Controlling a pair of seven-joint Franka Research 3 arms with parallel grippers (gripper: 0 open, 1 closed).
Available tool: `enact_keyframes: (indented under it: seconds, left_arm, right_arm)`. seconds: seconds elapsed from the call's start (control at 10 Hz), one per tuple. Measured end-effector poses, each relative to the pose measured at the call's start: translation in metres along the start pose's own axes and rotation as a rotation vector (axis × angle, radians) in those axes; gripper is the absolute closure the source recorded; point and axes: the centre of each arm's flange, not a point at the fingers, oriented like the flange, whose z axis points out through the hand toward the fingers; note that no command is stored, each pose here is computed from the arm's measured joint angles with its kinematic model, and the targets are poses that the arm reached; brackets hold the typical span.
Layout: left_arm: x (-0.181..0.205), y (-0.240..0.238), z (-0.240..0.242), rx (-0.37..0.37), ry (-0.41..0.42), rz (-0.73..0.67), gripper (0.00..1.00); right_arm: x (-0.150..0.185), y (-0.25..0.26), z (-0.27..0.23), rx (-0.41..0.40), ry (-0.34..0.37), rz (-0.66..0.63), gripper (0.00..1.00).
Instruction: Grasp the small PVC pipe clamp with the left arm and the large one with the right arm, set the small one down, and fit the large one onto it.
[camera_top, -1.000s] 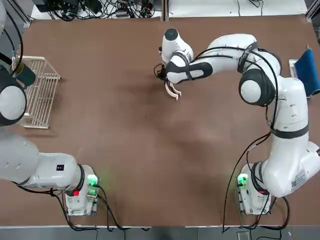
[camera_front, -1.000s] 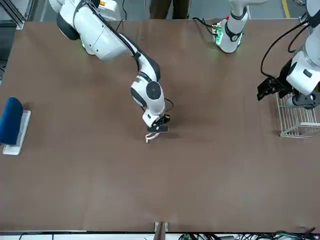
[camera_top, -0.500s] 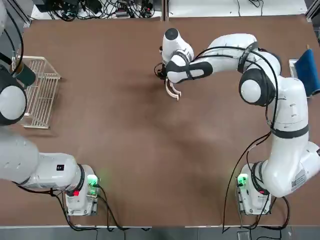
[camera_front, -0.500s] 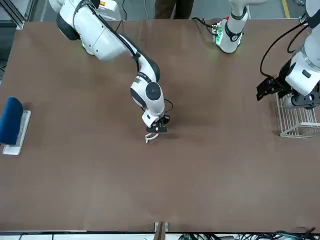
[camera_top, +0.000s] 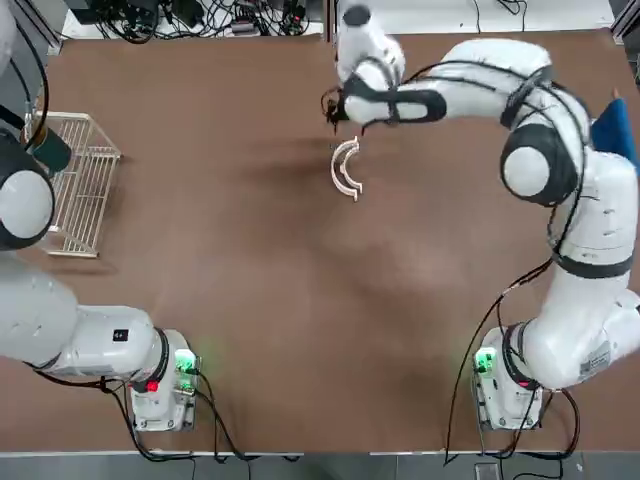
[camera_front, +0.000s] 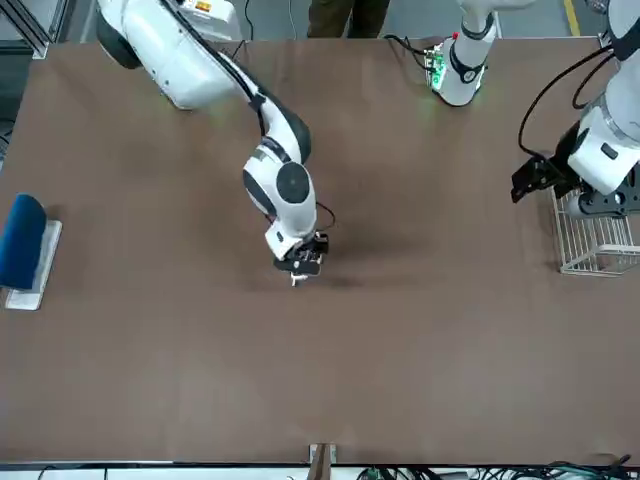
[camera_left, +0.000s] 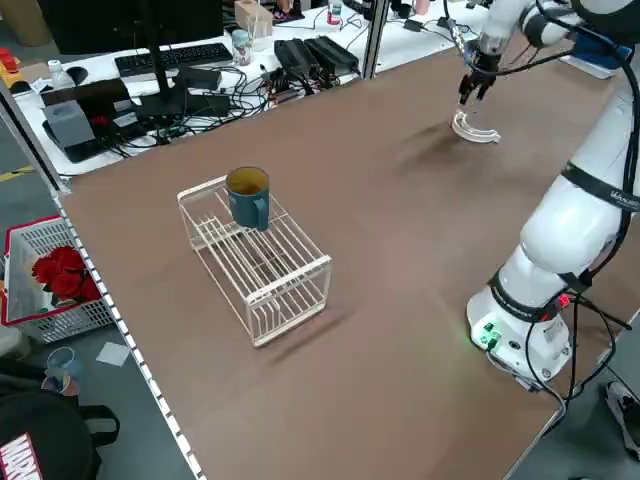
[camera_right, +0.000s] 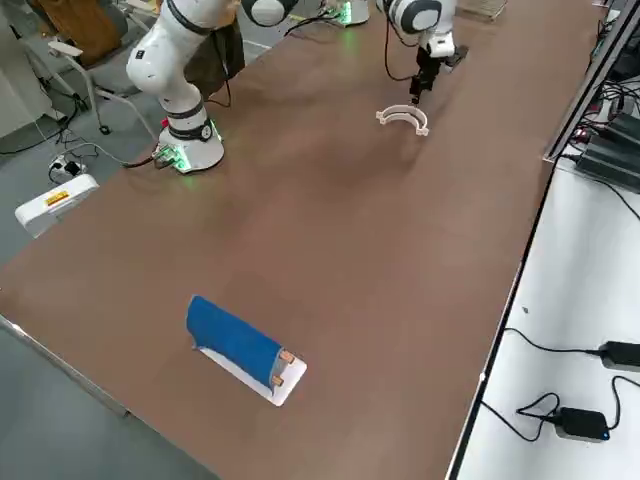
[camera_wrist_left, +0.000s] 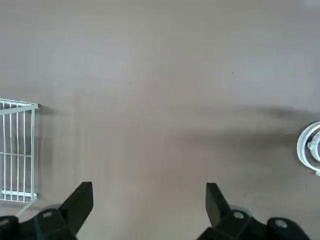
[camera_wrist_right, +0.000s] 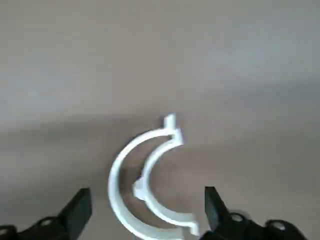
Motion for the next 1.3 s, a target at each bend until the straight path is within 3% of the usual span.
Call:
enact_keyframes:
  seconds: [0.2,0.5,0.8,1.3]
  left_arm:
    - [0.000,0.001,0.000,0.000,0.000,0.002,0.00]
    - [0.000,0.002,0.000,0.000,0.001,0.003,0.00]
    - [-0.001,0.003,0.000,0.000,0.001,0.005,0.00]
    - [0.000,0.002,-0.001,-0.001,0.004,0.011,0.00]
  right_arm:
    - [0.039,0.063,-0.089,0.022,0.050,0.104,0.00]
    - [0.065,0.152,-0.168,0.067,0.063,0.233,0.00]
    - [0.096,0.292,-0.228,0.039,0.064,0.128,0.00]
    - [0.092,0.496,-0.276,-0.015,0.034,-0.115,0.00]
